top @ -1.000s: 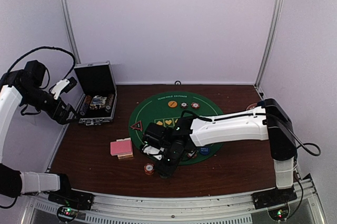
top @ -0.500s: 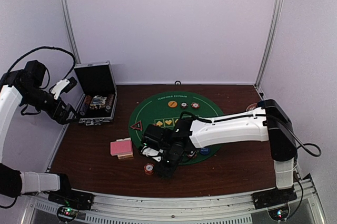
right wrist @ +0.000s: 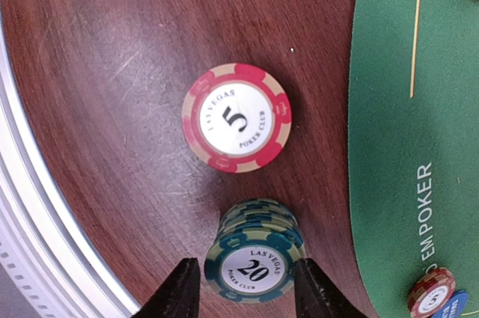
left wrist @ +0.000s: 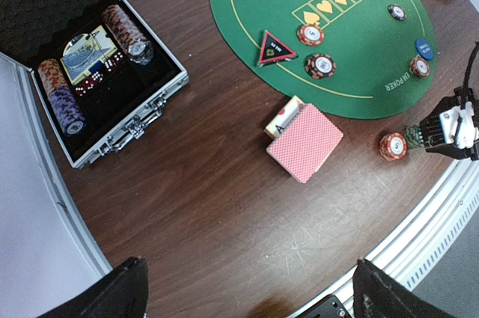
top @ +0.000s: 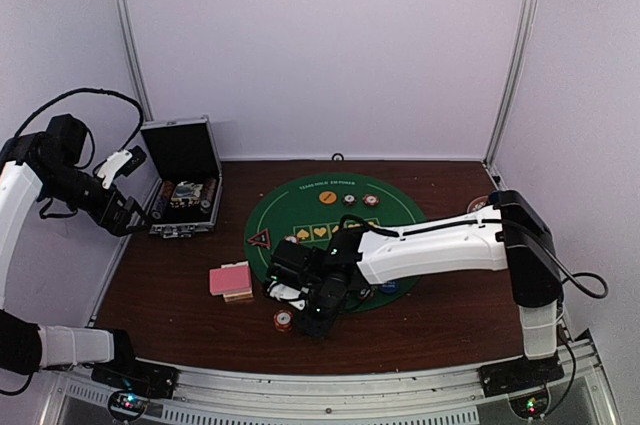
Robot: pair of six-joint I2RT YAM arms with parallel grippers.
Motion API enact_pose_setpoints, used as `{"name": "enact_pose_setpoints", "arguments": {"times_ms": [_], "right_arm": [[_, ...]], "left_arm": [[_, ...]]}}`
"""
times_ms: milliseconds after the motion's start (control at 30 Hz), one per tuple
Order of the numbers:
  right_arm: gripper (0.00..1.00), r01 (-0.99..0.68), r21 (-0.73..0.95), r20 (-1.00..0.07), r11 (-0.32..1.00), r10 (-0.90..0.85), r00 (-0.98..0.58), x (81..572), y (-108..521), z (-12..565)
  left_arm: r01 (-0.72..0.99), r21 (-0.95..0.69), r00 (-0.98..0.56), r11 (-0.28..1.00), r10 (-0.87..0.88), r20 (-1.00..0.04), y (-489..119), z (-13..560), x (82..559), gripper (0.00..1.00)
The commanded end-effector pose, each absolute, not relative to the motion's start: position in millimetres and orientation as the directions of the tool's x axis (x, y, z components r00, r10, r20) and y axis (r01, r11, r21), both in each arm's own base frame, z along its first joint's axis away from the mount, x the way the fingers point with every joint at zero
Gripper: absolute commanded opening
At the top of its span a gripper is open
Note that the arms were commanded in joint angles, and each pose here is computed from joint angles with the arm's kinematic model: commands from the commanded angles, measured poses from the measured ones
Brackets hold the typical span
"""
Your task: Distribute texas hold em gaming equipment
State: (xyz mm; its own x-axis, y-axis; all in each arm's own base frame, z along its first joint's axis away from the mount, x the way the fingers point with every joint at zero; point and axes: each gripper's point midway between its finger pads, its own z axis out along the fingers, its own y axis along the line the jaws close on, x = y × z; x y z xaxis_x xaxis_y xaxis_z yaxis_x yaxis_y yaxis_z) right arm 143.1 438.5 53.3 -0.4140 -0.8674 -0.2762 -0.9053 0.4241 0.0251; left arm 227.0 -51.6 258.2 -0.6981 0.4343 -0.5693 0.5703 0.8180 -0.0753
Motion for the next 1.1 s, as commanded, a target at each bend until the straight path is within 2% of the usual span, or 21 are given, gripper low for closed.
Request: {"name": "enact_pose_setpoints", "arguments": {"times_ms": [0,133,300,433,867,1067], "right_arm": [[0.44,-0.907,0.006,-0.265,0.421,-0.874,-0.408,142.8,437.5,45.5],[0.43,-0.907,-0.006,-0.253,0.420,-0.878,-0.405,143.4,435.4,41.0],[0.50,-0.908,-0.021,-0.248,0.418,-0.882,-0.400,143.8,435.0,37.6],[0.51,-0.909,-0.033,-0.244,0.416,-0.885,-0.396,144.6,434.4,34.6],[0.41,-0.907,-0.039,-0.258,0.419,-0.881,-0.396,145.0,435.6,38.3],[0.42,-0.905,-0.054,-0.265,0.421,-0.880,-0.393,147.3,435.1,42.0]], "left_arm": [[0.571,-0.057,-0.684,0.819,0.437,-0.584,-50.3,264.0,227.3,0.98],[0.571,-0.056,-0.685,0.819,0.437,-0.583,-50.0,264.0,227.3,0.98],[0.571,-0.055,-0.683,0.819,0.437,-0.585,-50.1,264.7,227.3,0.98],[0.571,-0.057,-0.683,0.819,0.435,-0.587,-50.5,265.3,227.5,0.98],[0.571,-0.058,-0.683,0.819,0.434,-0.588,-50.7,265.6,227.7,0.98],[0.570,-0.055,-0.682,0.820,0.435,-0.589,-50.4,266.3,227.6,0.98]]}}
